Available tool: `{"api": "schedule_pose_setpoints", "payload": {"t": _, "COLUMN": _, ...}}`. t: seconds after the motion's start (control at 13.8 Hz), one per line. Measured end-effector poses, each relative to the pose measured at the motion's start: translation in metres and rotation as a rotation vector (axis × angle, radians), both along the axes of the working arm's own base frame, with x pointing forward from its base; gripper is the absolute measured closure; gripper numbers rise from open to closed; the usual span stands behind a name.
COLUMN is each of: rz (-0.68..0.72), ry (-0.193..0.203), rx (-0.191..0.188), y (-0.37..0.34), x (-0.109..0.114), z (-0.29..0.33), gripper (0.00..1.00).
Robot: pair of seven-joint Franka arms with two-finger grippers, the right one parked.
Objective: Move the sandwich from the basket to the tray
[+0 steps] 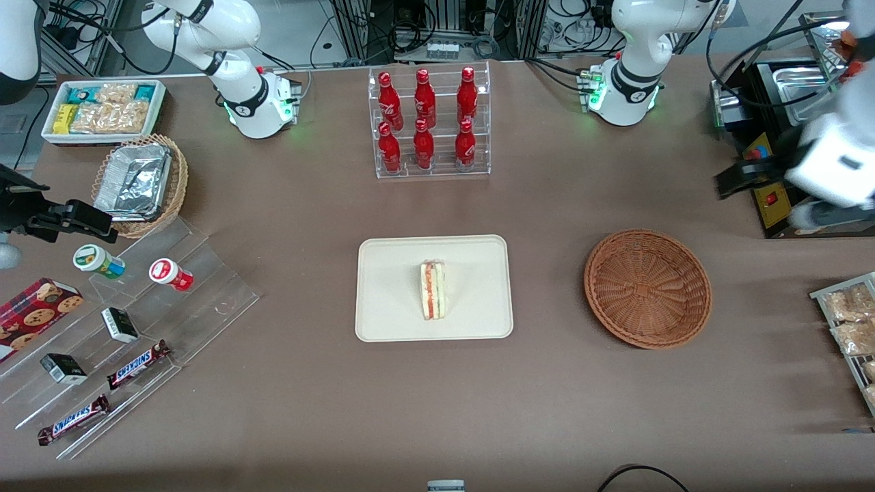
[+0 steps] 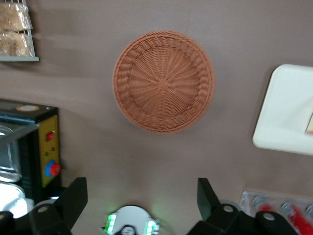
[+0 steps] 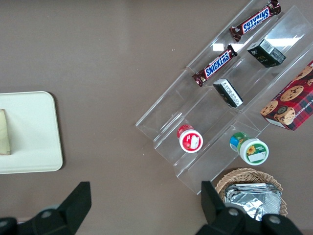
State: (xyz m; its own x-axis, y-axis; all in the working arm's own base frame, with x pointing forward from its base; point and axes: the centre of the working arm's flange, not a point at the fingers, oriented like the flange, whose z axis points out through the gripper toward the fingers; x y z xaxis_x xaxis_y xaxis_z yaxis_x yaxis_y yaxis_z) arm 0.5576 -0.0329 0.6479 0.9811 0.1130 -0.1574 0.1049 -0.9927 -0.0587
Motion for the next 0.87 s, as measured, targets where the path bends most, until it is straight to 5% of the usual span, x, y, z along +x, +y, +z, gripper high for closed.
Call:
{"api": "schedule_pose_setpoints", "payload": {"t": 0.36, "rz": -0.073, "ry": 0.028, "rx": -0.039, "y": 0.069, "x": -0.031, "z": 0.004, "gripper": 0.0}}
{"api": "schedule_pose_setpoints", "payload": {"t": 0.87, "rz": -0.098, "ry": -0.015, "rx": -0.041, "y": 0.059, "x": -0.053, "z": 0.003, "gripper": 0.0}}
